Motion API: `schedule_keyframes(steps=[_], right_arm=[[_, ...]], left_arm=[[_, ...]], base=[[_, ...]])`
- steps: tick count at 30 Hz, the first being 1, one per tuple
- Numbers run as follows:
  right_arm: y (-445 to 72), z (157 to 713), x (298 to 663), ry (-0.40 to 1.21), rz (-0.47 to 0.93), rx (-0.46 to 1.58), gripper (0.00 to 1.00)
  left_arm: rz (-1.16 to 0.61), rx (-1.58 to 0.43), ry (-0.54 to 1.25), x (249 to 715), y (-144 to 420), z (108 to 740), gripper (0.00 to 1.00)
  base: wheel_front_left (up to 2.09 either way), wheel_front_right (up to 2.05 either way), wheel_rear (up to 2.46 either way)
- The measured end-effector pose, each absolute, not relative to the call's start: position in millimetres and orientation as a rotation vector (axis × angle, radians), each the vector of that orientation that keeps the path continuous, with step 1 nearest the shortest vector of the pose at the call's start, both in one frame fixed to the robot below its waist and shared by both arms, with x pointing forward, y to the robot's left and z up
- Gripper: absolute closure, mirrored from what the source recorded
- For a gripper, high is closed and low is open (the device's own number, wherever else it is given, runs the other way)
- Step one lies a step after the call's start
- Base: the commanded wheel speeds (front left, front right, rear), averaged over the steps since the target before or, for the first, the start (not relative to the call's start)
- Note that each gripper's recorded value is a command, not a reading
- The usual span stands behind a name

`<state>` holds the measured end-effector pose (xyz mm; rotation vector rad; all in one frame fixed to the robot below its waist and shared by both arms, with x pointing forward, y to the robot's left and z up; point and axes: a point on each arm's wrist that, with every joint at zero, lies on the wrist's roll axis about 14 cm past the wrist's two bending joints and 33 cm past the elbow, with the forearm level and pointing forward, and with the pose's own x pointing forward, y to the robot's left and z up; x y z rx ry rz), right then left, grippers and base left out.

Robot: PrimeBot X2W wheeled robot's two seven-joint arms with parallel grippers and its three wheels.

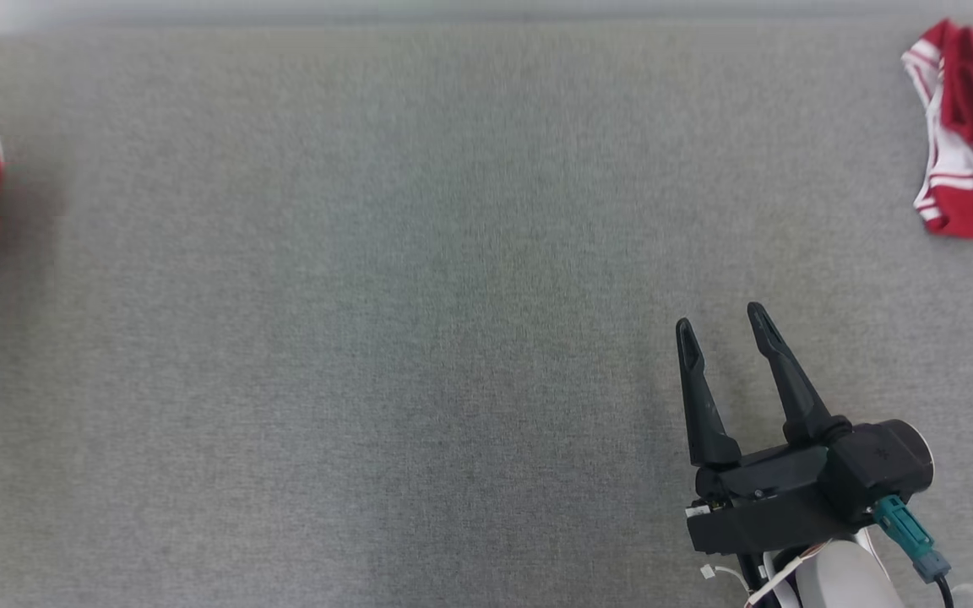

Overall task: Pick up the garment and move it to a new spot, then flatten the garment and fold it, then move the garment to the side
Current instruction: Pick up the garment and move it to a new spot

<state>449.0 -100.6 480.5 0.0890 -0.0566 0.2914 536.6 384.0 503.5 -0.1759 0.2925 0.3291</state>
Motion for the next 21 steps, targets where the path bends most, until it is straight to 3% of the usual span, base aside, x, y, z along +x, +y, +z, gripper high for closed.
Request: schedule_keyframes(steps=[7, 21], right_arm=[[-105.6, 498.7, 432.4, -0.087, 0.278, 0.099, 0.00], [-146.7, 505.7, 404.7, -0.089, 0.159, 0.112, 0.00]], left_arm=[[0.122, -0.086, -0.060, 556.8, 327.4, 626.3, 1.00], [-0.306, -0.130, -0.387, 548.2, 172.0, 749.3, 1.00]], base=[[0.00, 0.00, 0.00], [0.00, 0.00, 0.00]])
